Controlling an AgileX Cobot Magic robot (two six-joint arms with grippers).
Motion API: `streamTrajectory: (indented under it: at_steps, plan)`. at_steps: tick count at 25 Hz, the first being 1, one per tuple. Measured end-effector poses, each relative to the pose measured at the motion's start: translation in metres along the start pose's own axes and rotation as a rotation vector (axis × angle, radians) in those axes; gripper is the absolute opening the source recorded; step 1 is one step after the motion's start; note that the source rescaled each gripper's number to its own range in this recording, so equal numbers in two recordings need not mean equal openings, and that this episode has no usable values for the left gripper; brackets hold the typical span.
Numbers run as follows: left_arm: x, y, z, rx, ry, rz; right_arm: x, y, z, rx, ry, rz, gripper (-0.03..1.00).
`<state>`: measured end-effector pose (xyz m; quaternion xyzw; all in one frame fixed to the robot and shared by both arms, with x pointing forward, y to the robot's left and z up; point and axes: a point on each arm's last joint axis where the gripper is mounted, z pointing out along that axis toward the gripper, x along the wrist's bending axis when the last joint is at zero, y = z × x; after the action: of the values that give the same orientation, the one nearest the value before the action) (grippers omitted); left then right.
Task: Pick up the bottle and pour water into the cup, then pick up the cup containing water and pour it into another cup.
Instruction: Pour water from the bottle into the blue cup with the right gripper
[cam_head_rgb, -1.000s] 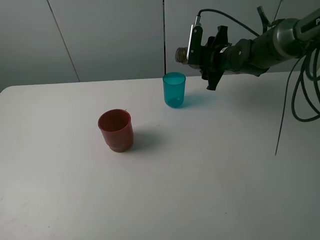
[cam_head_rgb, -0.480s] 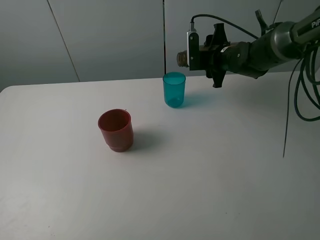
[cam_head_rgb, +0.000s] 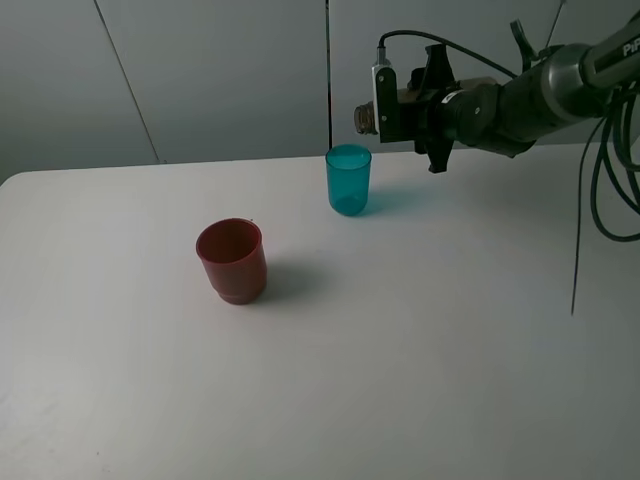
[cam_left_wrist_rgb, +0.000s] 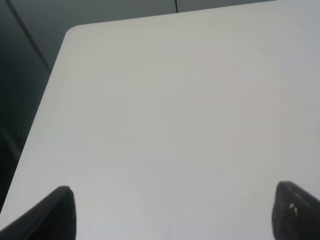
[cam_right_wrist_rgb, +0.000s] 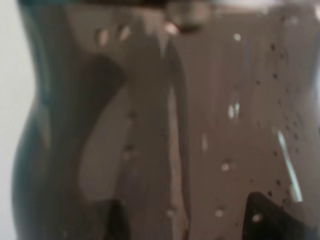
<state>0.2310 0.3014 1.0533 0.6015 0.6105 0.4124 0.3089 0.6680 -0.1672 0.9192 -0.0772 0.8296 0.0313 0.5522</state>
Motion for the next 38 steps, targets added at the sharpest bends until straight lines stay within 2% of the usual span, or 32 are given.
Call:
streamTrajectory:
  at_steps: [6, 27, 34, 38]
  plan:
    - [0.0, 0.0, 0.0, 0.0, 0.0, 0.0, -0.0011, -0.0004, 0.0, 0.005, -0.012, -0.065, 0.0]
    - [0.0, 0.0, 0.0, 0.0, 0.0, 0.0, -0.0021, 0.0005, 0.0, -0.004, -0.024, -0.146, 0.0]
    - [0.0, 0.0, 0.0, 0.0, 0.0, -0.002, -0.008, -0.0003, 0.0028, 0.017, -0.095, -0.165, 0.0]
    - [0.0, 0.0, 0.0, 0.0, 0.0, -0.004, -0.0075, -0.0005, 0.0039, 0.022, -0.104, -0.167, 0.0]
